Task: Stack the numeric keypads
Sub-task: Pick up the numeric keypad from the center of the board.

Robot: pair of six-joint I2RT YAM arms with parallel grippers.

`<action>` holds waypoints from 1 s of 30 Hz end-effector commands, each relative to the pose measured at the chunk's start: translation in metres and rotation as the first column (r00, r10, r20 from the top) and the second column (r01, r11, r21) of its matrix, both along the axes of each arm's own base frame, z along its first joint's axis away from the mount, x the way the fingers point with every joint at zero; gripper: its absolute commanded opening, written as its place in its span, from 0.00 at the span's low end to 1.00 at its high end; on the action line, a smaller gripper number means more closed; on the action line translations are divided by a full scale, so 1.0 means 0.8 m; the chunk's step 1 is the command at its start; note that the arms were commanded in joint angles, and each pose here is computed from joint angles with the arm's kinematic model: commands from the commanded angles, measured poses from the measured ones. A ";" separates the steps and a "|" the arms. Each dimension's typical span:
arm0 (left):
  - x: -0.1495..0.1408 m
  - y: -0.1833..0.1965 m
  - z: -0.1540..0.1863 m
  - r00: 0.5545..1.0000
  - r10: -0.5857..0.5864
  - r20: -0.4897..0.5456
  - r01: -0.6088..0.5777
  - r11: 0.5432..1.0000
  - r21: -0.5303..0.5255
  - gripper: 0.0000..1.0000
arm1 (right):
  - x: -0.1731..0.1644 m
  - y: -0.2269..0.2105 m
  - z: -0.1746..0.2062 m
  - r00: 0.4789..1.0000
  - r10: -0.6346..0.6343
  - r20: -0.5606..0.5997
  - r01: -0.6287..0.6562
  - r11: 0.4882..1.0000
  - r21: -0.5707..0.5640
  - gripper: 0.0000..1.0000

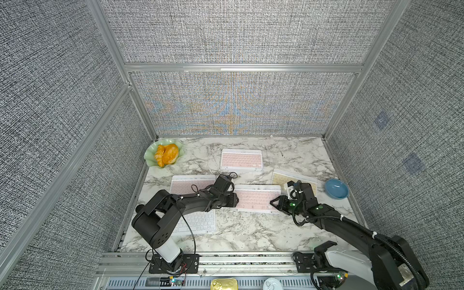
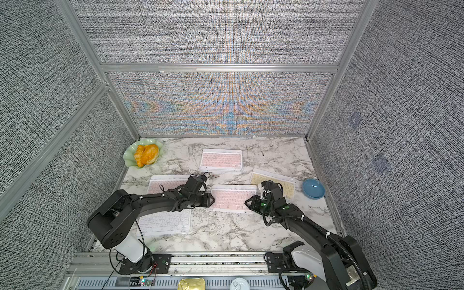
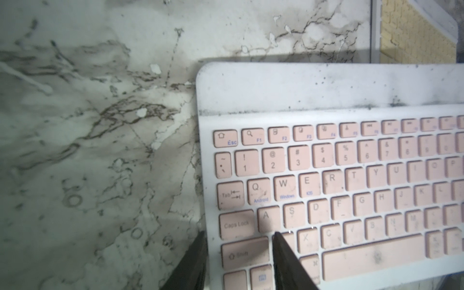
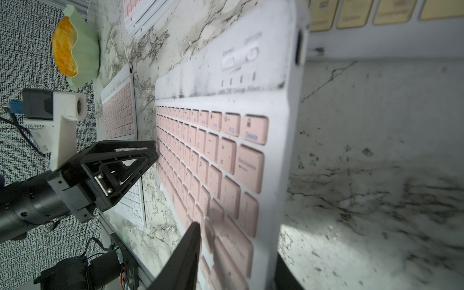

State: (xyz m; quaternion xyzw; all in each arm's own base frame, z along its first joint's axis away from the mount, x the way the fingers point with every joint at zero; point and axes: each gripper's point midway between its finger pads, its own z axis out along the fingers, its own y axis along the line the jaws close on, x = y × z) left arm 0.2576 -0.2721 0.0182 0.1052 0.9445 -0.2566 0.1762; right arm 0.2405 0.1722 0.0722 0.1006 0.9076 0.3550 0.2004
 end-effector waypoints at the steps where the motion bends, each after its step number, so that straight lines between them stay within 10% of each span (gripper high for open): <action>1: -0.038 0.027 -0.033 0.989 0.004 -0.145 0.011 0.995 0.100 0.45 | 0.000 0.005 0.008 1.000 0.026 0.005 -0.026 0.999 0.030 0.32; 10: -0.030 0.022 -0.024 0.992 0.017 -0.122 -0.007 0.997 0.079 0.44 | -0.005 0.007 0.012 0.999 0.048 -0.017 -0.046 0.996 0.081 0.00; 30: 0.053 0.052 0.135 0.965 0.206 0.163 -0.220 0.972 0.077 0.48 | 0.039 0.016 0.124 0.985 0.041 0.170 -0.071 0.982 0.175 0.00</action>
